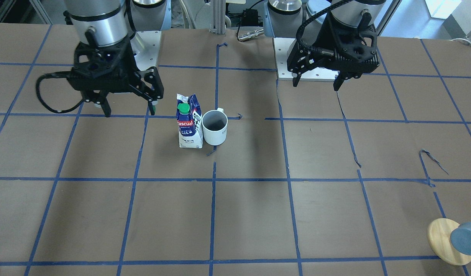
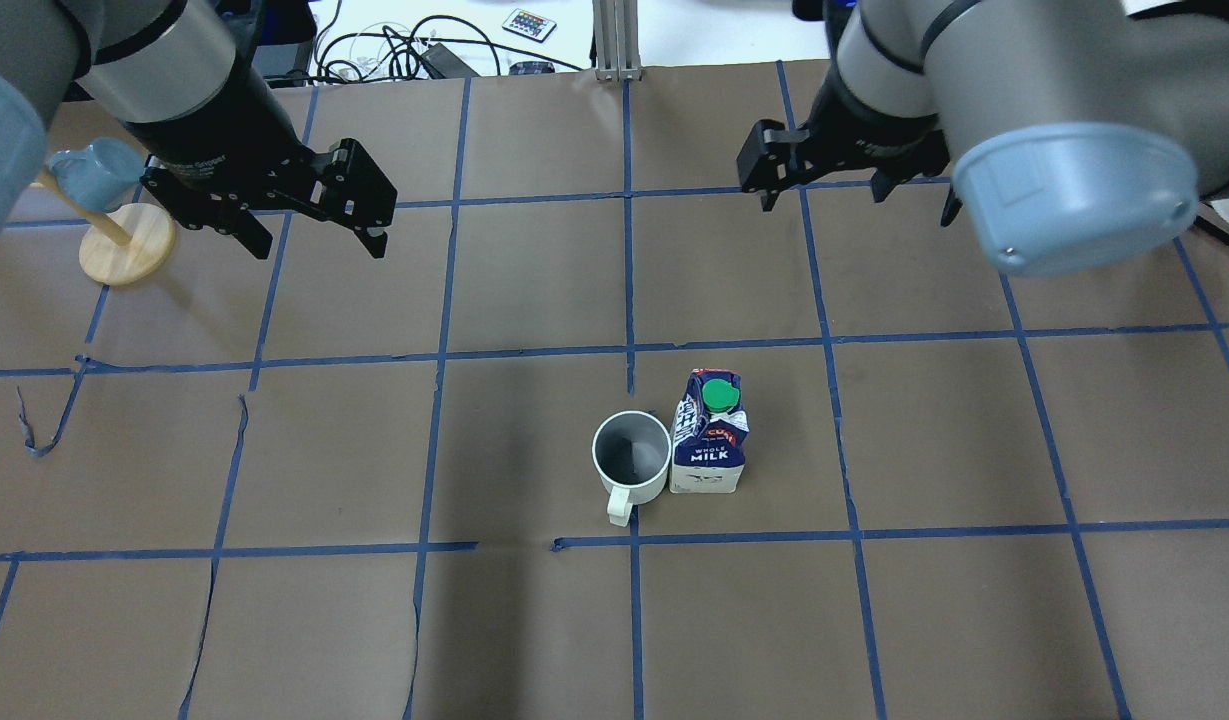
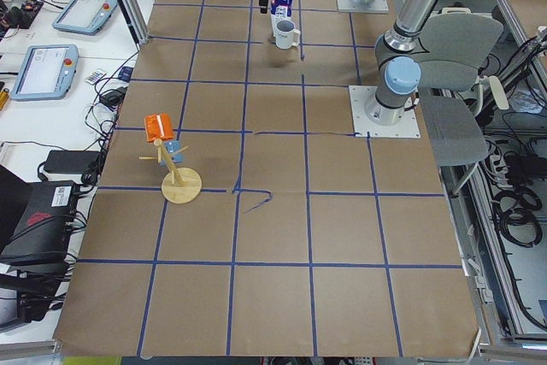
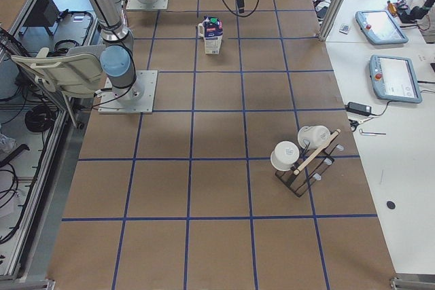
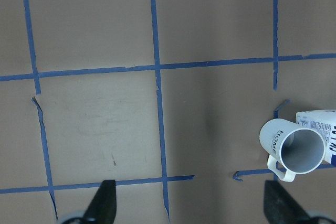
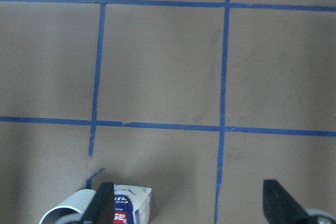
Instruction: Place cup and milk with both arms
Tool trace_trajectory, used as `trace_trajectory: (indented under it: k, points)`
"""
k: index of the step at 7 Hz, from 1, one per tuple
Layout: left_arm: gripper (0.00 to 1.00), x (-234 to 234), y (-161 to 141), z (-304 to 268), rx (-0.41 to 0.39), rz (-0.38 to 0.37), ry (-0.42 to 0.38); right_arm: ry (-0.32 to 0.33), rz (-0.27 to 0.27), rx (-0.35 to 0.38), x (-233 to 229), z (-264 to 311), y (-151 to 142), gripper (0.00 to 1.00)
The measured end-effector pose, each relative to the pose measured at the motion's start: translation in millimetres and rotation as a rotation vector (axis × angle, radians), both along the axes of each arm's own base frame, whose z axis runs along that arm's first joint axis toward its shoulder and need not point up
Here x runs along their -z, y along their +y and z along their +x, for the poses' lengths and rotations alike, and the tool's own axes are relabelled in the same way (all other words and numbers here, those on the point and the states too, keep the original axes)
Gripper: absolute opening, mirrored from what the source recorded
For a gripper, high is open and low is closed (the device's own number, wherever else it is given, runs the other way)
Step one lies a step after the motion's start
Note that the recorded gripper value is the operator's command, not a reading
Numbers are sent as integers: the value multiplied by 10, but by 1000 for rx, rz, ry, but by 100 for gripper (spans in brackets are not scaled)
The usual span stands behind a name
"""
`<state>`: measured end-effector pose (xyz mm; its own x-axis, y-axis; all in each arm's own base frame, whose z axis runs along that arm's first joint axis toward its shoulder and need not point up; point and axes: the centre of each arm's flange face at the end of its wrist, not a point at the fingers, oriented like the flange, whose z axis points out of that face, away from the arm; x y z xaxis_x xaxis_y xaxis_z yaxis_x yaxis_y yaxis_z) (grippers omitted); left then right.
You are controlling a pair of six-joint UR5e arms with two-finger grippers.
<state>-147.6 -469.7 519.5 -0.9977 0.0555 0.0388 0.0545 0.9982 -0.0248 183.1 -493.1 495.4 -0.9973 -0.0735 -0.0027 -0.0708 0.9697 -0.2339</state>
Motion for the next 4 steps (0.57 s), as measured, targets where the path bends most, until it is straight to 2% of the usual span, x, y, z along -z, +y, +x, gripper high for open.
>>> trace_trajectory:
  k: [4]
  points:
    - [100, 7, 1, 7, -1, 2, 1, 8, -24, -10, -301, -180, 65, 100]
